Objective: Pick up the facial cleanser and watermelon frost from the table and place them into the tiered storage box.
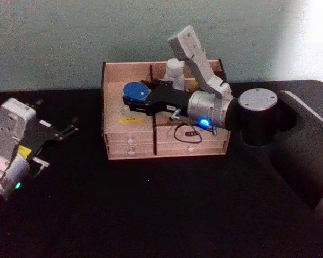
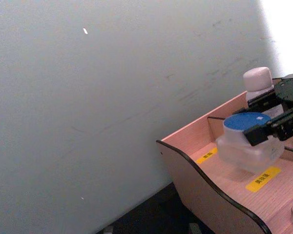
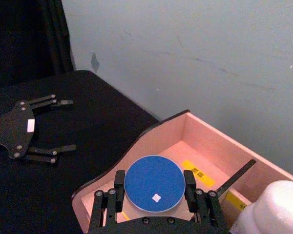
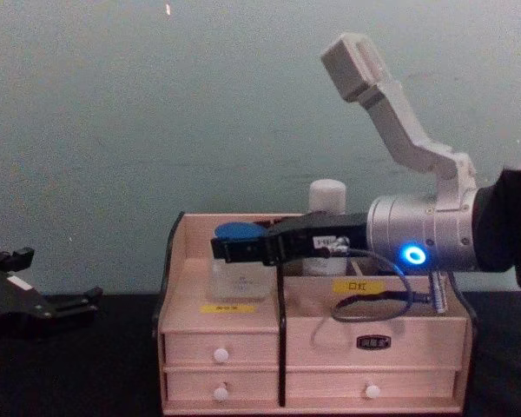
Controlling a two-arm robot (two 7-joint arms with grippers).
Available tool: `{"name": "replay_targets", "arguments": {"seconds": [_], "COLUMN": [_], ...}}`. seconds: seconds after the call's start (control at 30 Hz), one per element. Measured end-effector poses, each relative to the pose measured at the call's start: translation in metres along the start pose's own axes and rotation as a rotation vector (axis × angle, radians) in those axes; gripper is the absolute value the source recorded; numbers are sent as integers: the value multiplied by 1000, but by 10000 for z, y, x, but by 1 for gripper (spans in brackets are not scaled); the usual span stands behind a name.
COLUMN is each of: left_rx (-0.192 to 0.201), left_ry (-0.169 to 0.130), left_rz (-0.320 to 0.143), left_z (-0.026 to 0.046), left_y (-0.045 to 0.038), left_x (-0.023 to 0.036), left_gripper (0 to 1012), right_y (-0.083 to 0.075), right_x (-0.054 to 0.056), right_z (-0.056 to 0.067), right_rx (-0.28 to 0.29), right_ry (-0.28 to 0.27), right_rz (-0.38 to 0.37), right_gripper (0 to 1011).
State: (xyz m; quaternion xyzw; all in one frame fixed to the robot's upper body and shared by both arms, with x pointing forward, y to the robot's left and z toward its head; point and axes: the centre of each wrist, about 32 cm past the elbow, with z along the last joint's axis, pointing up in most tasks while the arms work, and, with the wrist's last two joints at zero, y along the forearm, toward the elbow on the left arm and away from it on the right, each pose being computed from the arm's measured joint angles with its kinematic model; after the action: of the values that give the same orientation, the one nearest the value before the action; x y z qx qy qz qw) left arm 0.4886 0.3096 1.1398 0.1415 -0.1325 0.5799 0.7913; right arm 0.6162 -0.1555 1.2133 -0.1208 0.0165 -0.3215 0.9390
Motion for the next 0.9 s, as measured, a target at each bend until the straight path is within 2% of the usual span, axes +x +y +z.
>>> {"name": "replay_targets", "arguments": {"seconds": [0.43, 0.9], "left_rx": [0, 0], "left_ry": [0, 0], "left_rz": [0, 0], "left_z": [0, 0], "left_y": [0, 0], "left_x": [0, 0], "left_gripper": [1001, 1002], "right_y": [45, 44], "right_x": [-20, -25], "right_z": [-35, -40], "right_rx": [-27, -29], "right_ry": [-4, -4], "right_rz": [9, 8], "right_gripper": [713, 716]}}
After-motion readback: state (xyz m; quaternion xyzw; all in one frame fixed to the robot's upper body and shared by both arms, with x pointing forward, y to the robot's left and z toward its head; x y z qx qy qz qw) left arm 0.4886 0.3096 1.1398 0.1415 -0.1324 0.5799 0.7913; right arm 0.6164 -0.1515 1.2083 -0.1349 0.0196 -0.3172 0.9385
